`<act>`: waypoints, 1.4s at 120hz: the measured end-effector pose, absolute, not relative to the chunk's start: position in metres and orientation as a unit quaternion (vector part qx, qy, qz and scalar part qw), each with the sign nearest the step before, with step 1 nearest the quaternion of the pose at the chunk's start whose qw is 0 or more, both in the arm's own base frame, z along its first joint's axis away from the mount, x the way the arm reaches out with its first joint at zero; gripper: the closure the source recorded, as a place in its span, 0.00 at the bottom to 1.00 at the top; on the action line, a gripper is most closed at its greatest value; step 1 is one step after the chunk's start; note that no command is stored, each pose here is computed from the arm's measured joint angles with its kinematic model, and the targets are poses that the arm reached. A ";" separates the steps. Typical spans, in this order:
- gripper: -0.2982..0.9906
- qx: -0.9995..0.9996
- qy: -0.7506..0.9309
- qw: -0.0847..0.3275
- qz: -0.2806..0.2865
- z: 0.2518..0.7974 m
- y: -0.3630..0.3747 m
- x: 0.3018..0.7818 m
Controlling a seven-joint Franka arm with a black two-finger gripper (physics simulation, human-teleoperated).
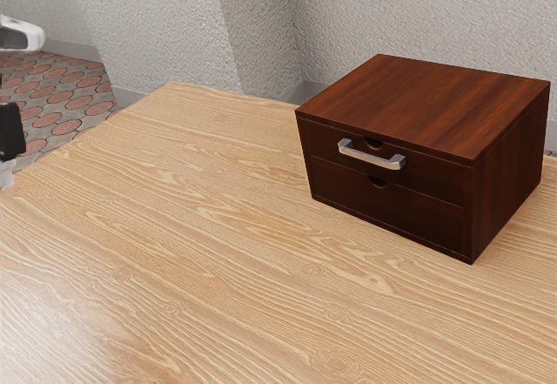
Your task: Pull the drawer handle with one arm to open the drawer
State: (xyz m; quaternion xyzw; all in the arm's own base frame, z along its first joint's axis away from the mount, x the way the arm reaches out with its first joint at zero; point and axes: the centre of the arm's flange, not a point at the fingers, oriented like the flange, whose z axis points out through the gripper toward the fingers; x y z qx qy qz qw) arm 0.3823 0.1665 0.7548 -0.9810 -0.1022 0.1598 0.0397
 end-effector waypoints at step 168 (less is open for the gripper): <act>0.23 -0.763 0.611 0.173 -0.122 0.630 -0.070 0.600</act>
